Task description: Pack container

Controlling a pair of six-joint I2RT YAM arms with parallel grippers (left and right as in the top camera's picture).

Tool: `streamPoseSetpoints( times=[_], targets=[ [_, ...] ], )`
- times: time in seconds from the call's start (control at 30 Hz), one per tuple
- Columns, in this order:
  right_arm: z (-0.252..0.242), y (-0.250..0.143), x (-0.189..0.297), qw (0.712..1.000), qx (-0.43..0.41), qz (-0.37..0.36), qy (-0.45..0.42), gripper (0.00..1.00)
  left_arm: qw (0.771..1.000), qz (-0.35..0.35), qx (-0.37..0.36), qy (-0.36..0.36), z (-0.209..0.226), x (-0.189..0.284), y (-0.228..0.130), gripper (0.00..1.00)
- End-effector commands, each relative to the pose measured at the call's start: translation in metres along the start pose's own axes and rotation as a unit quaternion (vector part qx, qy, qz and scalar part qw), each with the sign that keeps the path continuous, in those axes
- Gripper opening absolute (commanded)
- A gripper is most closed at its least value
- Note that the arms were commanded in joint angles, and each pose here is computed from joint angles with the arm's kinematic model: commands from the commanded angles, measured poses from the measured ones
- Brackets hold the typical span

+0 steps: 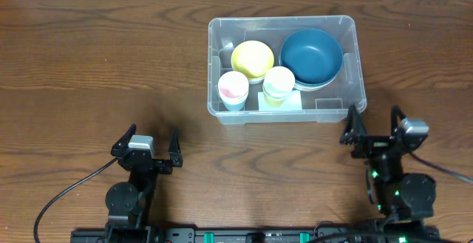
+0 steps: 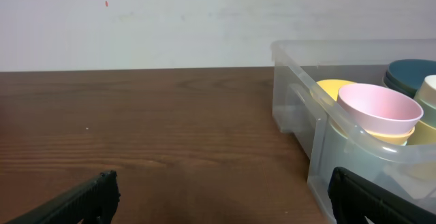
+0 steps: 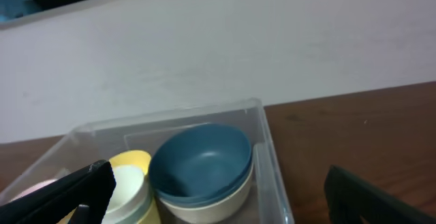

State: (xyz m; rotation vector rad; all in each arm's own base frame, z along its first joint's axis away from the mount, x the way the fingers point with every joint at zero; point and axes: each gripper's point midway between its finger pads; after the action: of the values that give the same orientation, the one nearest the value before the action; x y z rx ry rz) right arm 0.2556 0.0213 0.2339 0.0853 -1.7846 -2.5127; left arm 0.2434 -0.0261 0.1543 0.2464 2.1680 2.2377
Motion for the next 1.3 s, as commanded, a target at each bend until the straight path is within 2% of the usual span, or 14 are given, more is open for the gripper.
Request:
streamPoseSetpoints(
  times=[0.0, 0.37, 0.6, 0.8, 1.03, 1.27],
  targets=[
    [-0.007, -0.012, 0.004, 1.0, 0.008, -0.01, 0.0, 0.99, 1.0, 0.023, -0.005, -0.004, -0.001, -0.001, -0.016, 0.98],
    [-0.023, -0.05, 0.006, 1.0, 0.009, 0.005, -0.007, 0.99, 1.0, 0.023, -0.005, -0.004, -0.001, -0.001, -0.016, 0.98],
    [-0.034, -0.081, 0.01, 0.997, 0.025, 0.061, -0.024, 0.99, 1.0, 0.023, -0.005, -0.004, -0.001, -0.001, -0.016, 0.98],
    [-0.03, -0.071, 0.011, 0.995, 0.092, 0.041, -0.012, 0.99, 1.0, 0.023, -0.005, -0.004, -0.001, -0.001, -0.016, 0.98],
    [-0.03, -0.071, 0.011, 0.99, 0.131, 0.041, -0.011, 0.99, 1.0, 0.023, -0.005, -0.004, -0.001, -0.001, -0.016, 0.98],
    [-0.03, -0.071, 0.011, 0.994, 0.104, 0.04, -0.012, 0.99, 1.0, 0.023, -0.005, -0.004, -0.001, -0.001, -0.016, 0.98]
  ],
)
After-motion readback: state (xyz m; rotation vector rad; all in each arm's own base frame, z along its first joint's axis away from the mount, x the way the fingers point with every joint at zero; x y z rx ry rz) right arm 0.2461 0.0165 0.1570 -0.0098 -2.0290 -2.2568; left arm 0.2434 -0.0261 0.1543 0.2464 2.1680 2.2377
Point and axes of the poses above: each gripper's point midway between its finger pads, its own x axis back along the fingers, its own z axis along the line the jaws close on, y = z × x, and after that the axes turned 4 degrees about -x, right-handed
